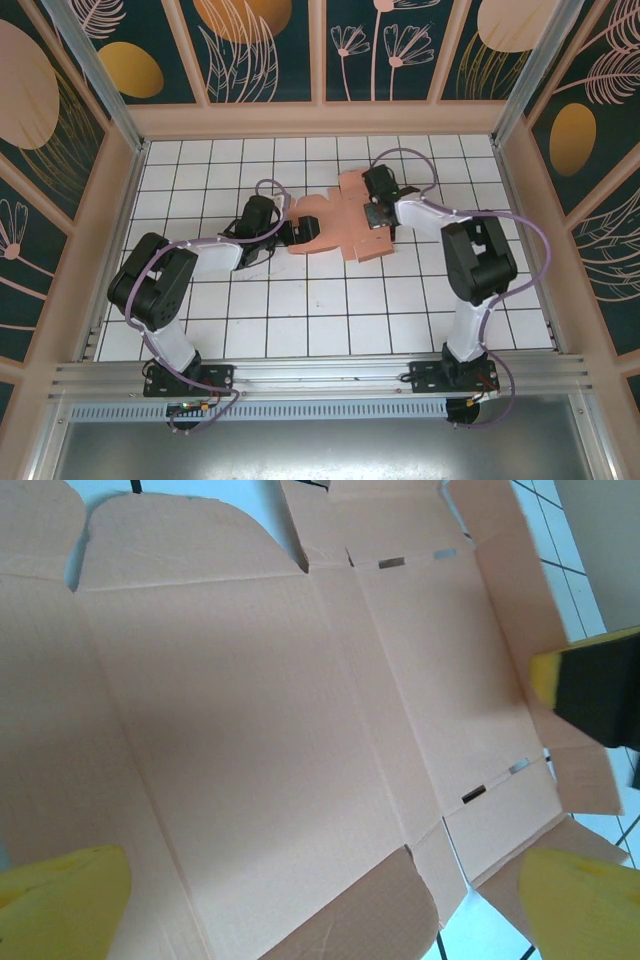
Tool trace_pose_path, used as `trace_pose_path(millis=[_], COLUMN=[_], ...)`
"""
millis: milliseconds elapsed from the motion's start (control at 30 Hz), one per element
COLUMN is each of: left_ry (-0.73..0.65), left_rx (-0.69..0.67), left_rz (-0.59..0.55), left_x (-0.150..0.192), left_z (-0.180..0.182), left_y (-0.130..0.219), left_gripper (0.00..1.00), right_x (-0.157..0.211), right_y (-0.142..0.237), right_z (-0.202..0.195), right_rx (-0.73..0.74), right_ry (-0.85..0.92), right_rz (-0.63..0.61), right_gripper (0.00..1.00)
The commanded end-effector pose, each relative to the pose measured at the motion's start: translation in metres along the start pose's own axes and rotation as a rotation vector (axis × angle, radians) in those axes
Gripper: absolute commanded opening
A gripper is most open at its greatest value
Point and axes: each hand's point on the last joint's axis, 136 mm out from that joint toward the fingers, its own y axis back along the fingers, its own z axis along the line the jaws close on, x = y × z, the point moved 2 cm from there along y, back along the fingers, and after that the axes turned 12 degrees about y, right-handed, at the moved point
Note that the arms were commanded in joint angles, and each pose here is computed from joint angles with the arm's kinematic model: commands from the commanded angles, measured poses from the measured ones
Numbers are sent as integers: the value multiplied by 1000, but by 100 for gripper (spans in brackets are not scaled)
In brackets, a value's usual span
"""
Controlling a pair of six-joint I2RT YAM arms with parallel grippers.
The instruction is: Fold the paper box
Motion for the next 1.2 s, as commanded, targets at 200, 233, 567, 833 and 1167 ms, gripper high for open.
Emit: trace_pose_path(millis=[200, 233, 567, 833, 1167], left_ry=[-117, -127, -260, -281, -381], left_rx=[-5, -32, -59, -42, -6], left_rz=[-103, -104, 92, 190, 291], left_x=[-43, -43, -69, -92, -87], left_z=[-33, -28, -40, -27, -23], left_y=[4, 4, -31, -23, -33], left_gripper=[99, 99, 78, 73, 56], right_x=[-6, -7, -16, -16, -15], right_y=[21, 23, 45, 55, 68], right_z=[15, 14, 15, 16, 31], right_rx=[-199, -196, -371, -499, -623], right_ry=[20, 24, 1, -4, 31], right_rz=[-127, -140, -359, -391, -410], right_gripper=[0, 0, 0, 0, 0])
